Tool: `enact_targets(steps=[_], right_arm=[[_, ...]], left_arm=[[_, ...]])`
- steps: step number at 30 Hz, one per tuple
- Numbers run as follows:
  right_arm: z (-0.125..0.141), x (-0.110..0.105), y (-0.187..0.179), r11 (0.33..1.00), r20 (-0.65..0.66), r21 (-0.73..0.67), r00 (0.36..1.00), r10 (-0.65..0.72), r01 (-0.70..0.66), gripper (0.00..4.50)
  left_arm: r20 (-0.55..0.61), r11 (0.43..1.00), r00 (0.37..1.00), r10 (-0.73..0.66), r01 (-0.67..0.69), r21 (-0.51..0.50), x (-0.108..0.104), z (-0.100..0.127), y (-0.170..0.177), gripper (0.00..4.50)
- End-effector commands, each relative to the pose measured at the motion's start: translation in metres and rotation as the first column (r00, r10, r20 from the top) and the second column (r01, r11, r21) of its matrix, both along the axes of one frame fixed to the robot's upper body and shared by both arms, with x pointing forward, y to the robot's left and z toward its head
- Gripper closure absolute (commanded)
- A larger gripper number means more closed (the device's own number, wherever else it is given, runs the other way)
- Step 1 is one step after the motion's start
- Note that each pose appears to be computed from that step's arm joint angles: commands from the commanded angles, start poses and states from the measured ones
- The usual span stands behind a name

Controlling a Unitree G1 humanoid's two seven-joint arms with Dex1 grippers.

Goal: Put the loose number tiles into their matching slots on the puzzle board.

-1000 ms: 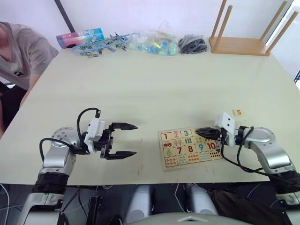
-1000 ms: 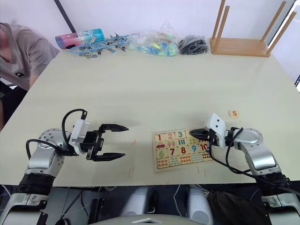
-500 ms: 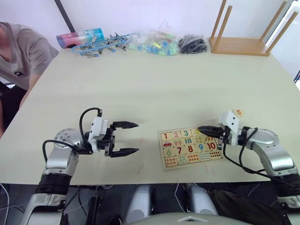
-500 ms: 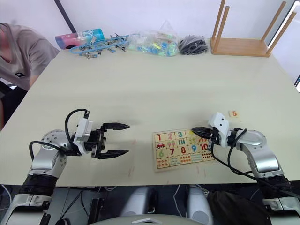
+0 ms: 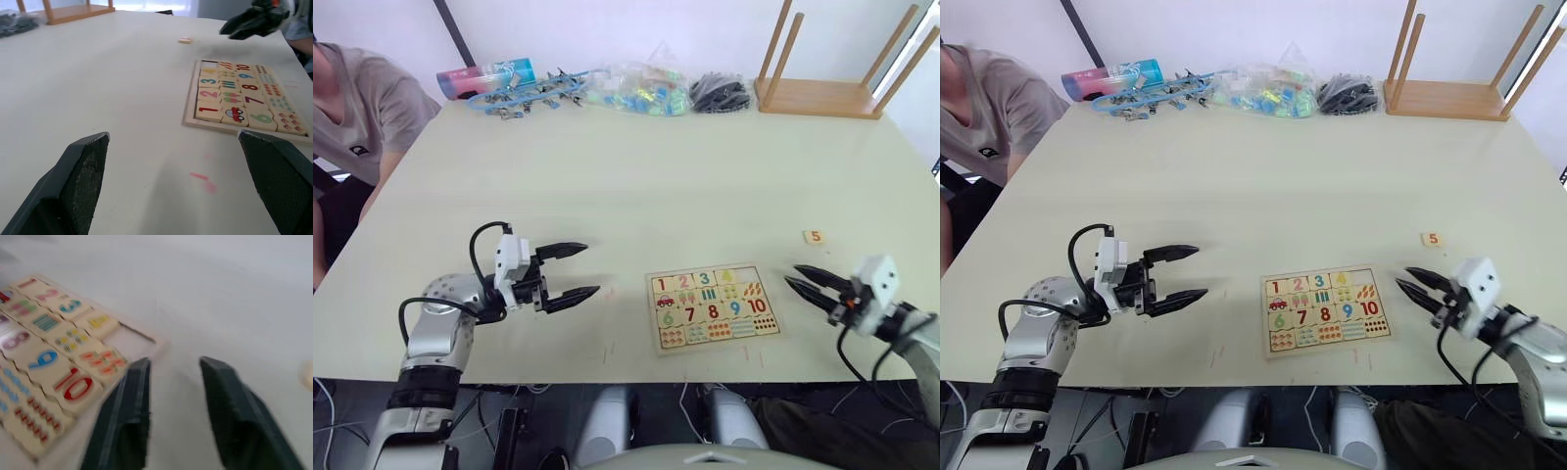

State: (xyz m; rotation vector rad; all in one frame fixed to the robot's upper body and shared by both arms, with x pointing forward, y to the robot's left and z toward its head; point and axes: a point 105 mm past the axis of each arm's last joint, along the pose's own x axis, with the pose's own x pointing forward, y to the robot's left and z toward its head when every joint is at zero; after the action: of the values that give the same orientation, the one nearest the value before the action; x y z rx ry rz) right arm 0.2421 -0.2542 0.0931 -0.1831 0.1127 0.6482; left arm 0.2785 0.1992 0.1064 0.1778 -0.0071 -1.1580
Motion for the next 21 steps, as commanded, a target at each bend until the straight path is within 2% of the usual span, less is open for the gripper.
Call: enact_targets(steps=[1,3,4,12,18,21], right_arm=[[0.011,-0.014,-0.022,0.998,0.072,0.003,0.995,-0.062,0.062,1.14],[0.01,-0.025,-0.034,0.993,0.073,0.014,0.991,-0.115,0.114,0.15],[0.011,-0.028,-0.037,0.992,0.074,0.017,0.989,-0.127,0.126,0.06],[0.002,-0.062,-0.056,0.973,0.063,0.039,0.971,-0.23,0.228,0.06],[-0.002,-0.065,-0.058,0.967,0.07,0.053,0.965,-0.253,0.25,0.06],[-0.003,-0.064,-0.058,0.964,0.076,0.057,0.962,-0.262,0.258,0.06]], left_arm=[[0.031,0.998,0.997,0.066,-0.066,-0.022,0.0,0.004,0.012,0.0],[0.018,0.996,0.996,0.091,-0.09,-0.023,-0.003,0.0,0.017,0.0],[0.015,0.995,0.995,0.096,-0.096,-0.023,-0.004,0.0,0.018,0.0],[-0.024,0.983,0.983,0.183,-0.184,-0.023,-0.021,-0.007,0.037,0.0],[-0.047,0.98,0.979,0.199,-0.2,-0.005,-0.029,-0.011,0.043,0.0],[-0.047,0.974,0.974,0.221,-0.223,-0.039,-0.027,-0.008,0.044,0.0]])
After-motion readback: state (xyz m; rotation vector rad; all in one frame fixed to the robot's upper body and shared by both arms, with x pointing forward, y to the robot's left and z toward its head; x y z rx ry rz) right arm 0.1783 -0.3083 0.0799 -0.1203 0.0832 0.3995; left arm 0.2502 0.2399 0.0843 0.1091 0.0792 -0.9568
